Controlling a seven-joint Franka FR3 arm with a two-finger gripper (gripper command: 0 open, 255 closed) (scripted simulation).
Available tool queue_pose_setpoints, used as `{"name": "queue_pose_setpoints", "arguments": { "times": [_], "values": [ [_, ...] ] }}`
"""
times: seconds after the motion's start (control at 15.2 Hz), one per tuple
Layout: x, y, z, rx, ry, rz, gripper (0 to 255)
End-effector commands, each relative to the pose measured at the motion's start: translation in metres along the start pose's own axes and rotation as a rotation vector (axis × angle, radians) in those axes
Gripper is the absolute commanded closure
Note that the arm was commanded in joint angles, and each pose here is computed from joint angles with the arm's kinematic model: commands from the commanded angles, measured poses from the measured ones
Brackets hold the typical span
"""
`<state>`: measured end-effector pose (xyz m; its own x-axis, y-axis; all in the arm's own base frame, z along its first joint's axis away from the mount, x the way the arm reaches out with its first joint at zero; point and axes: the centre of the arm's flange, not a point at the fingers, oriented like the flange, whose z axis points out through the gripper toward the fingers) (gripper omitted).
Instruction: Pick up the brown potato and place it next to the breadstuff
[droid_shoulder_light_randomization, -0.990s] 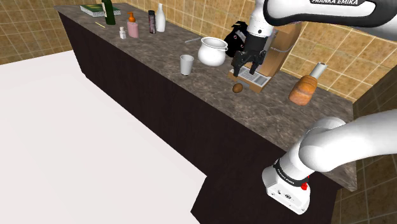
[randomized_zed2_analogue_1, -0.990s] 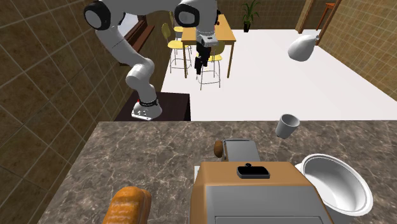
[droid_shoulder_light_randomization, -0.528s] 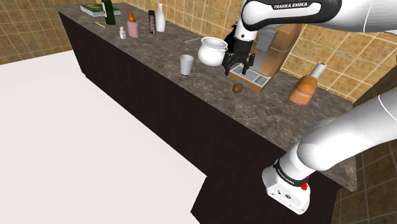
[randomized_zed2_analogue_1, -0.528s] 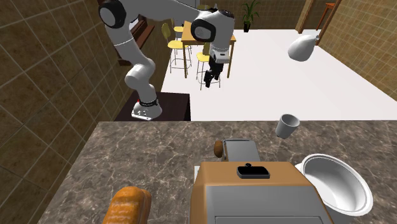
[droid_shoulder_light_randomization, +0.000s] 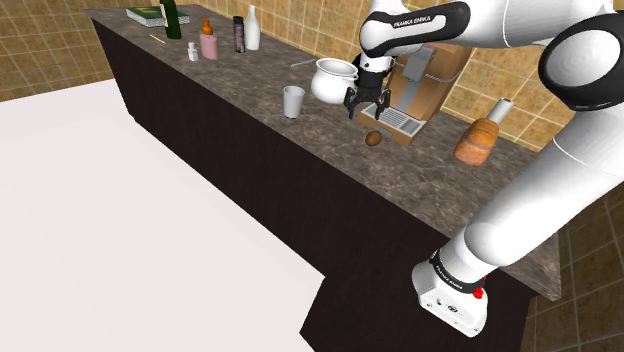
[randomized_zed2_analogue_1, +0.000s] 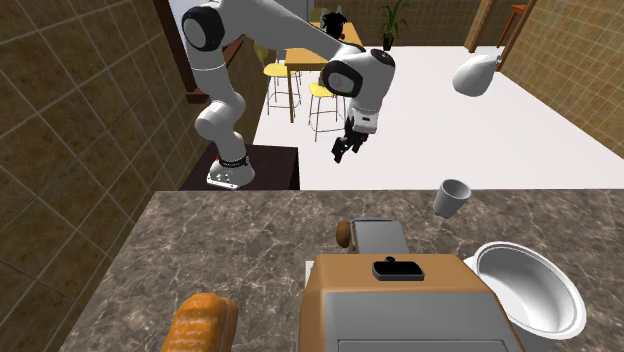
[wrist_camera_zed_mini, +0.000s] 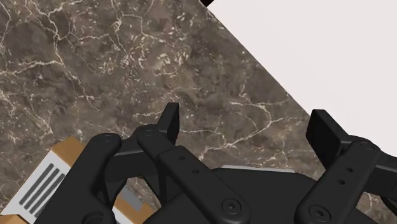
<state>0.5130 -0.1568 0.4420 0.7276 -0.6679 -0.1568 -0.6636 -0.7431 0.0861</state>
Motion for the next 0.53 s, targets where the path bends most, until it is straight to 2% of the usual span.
{"name": "queue_pose_setpoints", "arguments": {
  "times": [0.0,0.46],
  "values": [
    [0.026,0.009,0.015,-0.008,-0.014,0.057,0],
    [0.106,0.044,0.059,-0.033,-0.062,0.251,0]
  ]
}}
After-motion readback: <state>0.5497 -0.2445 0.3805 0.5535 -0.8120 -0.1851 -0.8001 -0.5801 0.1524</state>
